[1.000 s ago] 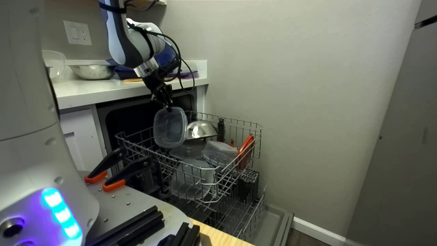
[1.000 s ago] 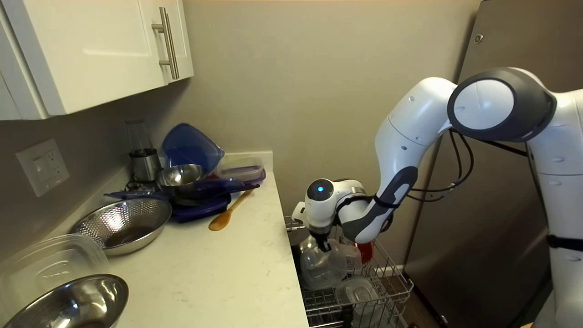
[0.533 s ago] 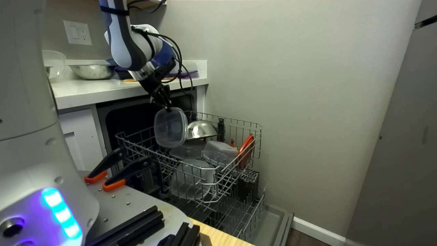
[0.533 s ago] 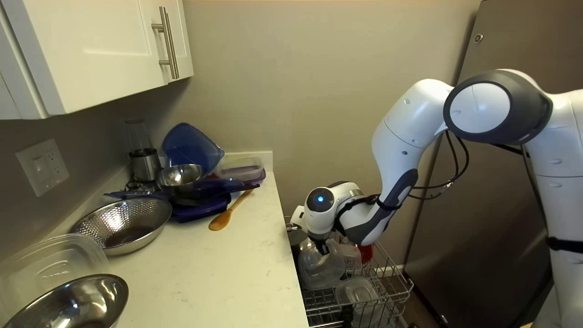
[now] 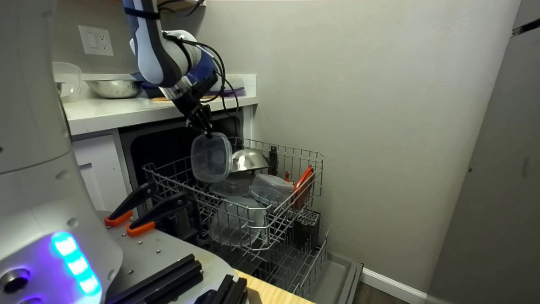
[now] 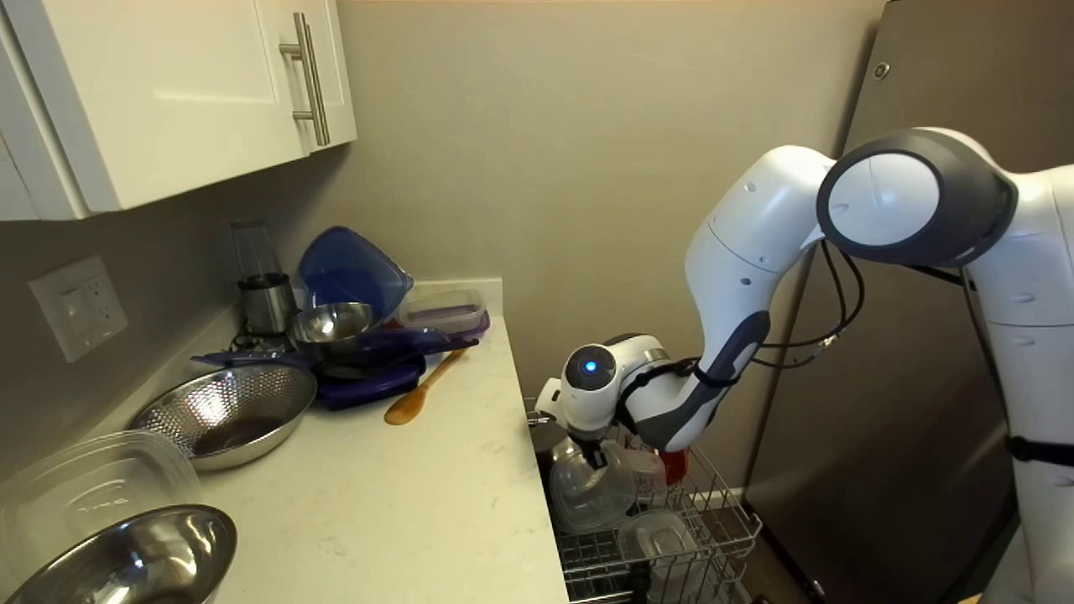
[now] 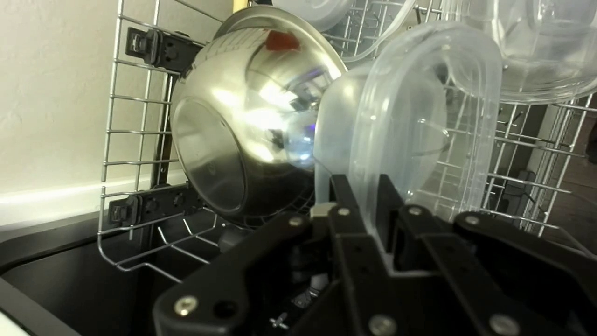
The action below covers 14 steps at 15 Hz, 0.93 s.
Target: Pick up the clear bowl from the front of the counter and put it in the dishwasher.
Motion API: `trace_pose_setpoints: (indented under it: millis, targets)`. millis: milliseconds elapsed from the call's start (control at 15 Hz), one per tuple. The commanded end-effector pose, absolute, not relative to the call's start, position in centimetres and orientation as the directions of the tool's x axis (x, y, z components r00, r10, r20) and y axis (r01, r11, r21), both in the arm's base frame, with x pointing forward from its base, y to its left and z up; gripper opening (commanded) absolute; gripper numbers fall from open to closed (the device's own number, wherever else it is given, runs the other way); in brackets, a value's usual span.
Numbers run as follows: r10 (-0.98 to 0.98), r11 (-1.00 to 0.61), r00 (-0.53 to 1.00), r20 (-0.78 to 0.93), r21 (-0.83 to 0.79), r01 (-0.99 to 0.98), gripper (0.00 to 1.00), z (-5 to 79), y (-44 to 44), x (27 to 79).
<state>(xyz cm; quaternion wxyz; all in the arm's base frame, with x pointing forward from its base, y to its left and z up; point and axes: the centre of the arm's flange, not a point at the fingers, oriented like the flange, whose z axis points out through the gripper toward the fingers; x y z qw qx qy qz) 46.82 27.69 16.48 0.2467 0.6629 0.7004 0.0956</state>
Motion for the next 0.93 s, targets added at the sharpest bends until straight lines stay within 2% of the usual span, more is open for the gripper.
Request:
trace_pose_setpoints:
  millis: [0, 67, 133, 533, 867]
  targets:
    - [0.976, 0.103, 0.001, -0.219, 0.461, 0.881, 0.16, 16.5, 27.7, 46.8]
    - [0.976, 0.103, 0.001, -0.219, 0.461, 0.881, 0.16, 16.5, 27.7, 46.8]
    - [0.976, 0.103, 0.001, -0.219, 0.461, 0.881, 0.04, 16.5, 27.7, 46.8]
    - [0.976, 0.069, 0.071, -0.206, 0.601, 0.796, 0.04, 14.1, 25.8, 45.3]
    - [0.989, -0.017, 0.108, -0.099, 0.654, 0.757, 0.04, 11.9, 24.5, 44.1]
